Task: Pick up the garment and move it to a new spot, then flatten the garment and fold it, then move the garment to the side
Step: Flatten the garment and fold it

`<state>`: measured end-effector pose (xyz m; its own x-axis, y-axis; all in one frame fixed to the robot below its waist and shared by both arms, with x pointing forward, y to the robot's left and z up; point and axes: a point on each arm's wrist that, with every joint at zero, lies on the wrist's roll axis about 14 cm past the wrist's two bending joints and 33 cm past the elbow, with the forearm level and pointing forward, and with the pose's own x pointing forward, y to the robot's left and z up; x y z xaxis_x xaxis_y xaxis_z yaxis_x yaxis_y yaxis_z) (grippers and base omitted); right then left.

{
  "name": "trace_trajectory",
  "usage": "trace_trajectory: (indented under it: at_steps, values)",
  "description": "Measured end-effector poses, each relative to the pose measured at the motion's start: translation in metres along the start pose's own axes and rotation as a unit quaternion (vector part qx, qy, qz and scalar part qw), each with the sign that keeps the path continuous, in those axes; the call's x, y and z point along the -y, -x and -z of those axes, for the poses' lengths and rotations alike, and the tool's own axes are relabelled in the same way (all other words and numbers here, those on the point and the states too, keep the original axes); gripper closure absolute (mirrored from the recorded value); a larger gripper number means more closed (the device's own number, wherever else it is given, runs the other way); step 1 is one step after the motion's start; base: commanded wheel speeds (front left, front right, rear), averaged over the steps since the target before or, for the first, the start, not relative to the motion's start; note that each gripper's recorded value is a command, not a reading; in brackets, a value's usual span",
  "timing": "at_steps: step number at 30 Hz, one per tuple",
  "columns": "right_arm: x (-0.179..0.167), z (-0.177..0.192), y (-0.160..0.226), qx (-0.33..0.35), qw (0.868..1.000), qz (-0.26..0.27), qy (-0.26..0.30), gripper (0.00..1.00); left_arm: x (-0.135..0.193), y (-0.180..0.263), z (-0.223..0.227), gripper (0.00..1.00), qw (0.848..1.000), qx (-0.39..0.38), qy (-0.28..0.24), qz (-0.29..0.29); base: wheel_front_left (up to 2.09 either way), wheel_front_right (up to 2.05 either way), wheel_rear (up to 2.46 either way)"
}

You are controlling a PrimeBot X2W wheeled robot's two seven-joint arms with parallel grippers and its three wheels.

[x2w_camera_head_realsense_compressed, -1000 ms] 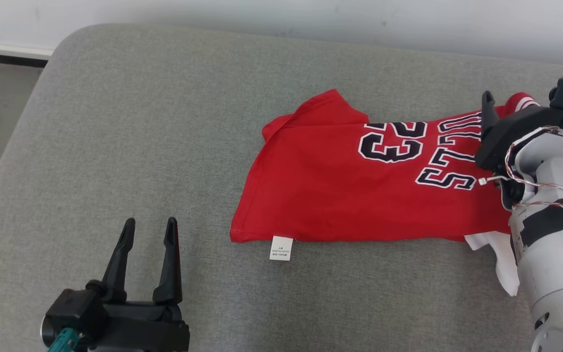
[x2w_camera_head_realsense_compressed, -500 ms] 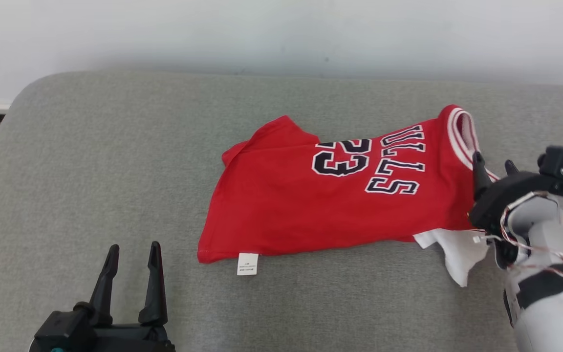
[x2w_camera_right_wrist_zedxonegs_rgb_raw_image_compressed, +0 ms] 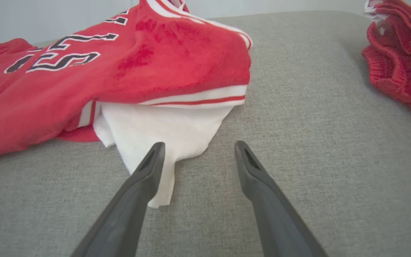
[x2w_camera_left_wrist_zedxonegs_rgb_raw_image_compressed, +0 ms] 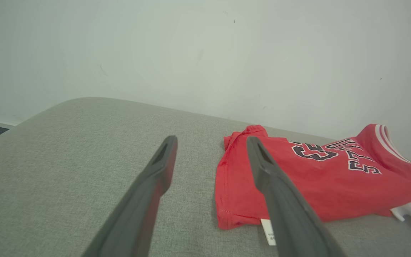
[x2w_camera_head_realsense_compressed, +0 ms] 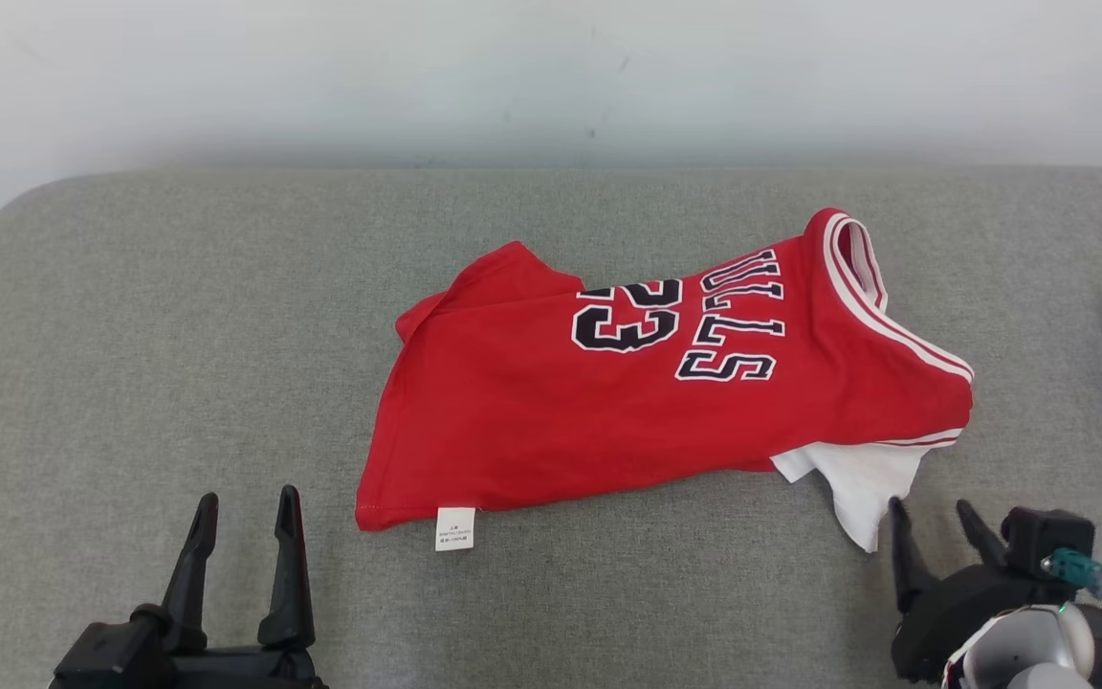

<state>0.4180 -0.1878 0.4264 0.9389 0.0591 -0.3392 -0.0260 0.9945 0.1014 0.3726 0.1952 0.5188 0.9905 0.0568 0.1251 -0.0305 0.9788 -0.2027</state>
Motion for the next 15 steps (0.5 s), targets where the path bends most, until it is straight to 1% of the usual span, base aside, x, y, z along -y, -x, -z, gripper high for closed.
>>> trace_trajectory:
  at_steps: [2, 9, 14, 15]
  values:
    - [-0.006, 0.016, 0.004, -0.025, 1.0, -0.007, 0.002, 0.0, -0.001, -0.001, 0.002, 0.0, 1.0, -0.003, 0.0, 0.0, 0.0, 0.0, 0.0]
    - [-0.018, 0.045, 0.001, -0.094, 0.995, -0.02, 0.022, 0.0, -0.002, -0.005, 0.005, 0.0, 1.0, -0.006, -0.005, -0.001, 0.0, 0.0, 0.0]
    - [-0.023, 0.046, -0.001, -0.099, 0.994, -0.025, 0.024, 0.0, -0.006, -0.005, 0.007, 0.0, 1.0, -0.009, -0.007, -0.006, 0.0, 0.0, 0.0]
    - [-0.023, 0.045, -0.002, -0.097, 0.995, -0.025, 0.023, 0.09, -0.006, -0.005, 0.007, 0.0, 1.0, -0.01, -0.007, -0.007, 0.0, 0.0, 0.0]
